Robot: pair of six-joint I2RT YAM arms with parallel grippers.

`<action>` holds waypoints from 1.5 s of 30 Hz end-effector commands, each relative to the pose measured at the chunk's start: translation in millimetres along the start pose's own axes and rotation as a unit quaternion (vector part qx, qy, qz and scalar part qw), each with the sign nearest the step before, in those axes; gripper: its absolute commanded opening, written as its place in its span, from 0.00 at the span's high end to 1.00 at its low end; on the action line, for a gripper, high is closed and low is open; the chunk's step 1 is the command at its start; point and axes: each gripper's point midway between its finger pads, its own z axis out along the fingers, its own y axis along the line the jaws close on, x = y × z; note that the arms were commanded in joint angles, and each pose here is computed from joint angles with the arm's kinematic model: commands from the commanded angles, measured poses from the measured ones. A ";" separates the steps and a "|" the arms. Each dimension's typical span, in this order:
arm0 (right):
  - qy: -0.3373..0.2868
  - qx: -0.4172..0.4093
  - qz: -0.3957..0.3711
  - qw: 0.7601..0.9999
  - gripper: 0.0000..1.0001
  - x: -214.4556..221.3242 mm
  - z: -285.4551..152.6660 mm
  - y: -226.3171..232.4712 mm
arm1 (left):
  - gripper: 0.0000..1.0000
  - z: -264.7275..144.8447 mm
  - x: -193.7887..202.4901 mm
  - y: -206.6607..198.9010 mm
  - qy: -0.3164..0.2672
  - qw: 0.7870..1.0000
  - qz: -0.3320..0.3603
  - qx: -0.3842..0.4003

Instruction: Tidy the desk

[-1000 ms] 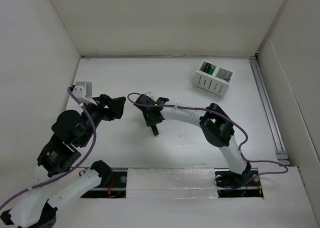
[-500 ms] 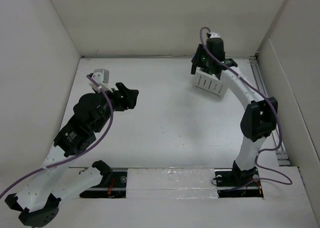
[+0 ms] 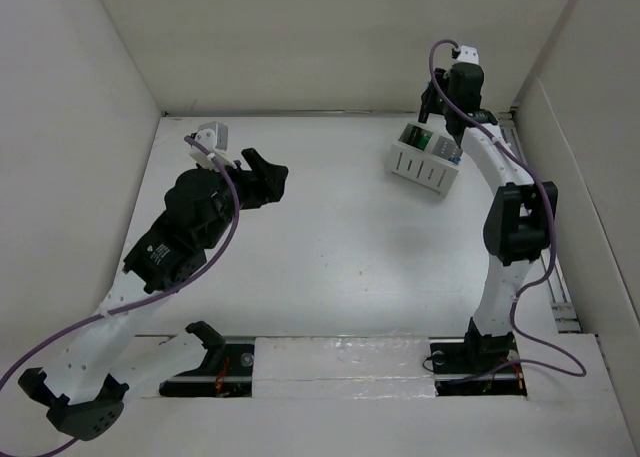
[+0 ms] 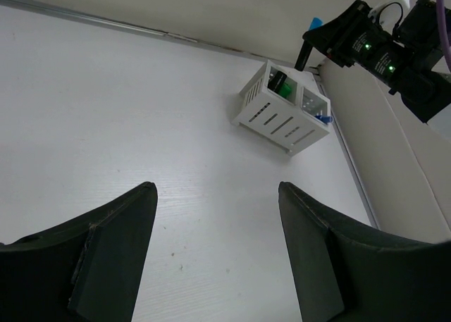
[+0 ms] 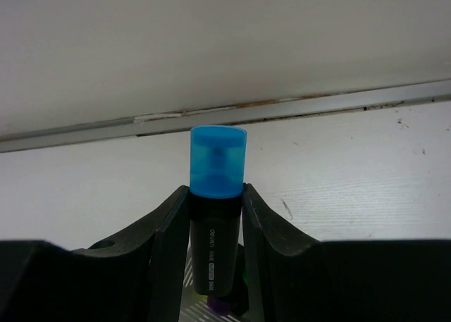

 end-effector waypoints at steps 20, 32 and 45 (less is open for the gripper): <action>-0.015 -0.053 -0.055 0.997 0.79 49.6 11.3 21.1 | 0.34 -8.0 -21.3 2.6 -0.025 0.999 -0.027 -0.029; -0.080 -0.048 -0.053 0.994 0.30 -18.5 -38.8 45.5 | 0.32 -1.5 -19.4 0.7 -0.022 0.999 0.016 -0.019; -0.109 -0.198 -0.119 0.967 0.89 -83.7 -200.0 159.0 | 0.26 21.0 37.4 -21.0 0.068 0.992 0.074 0.074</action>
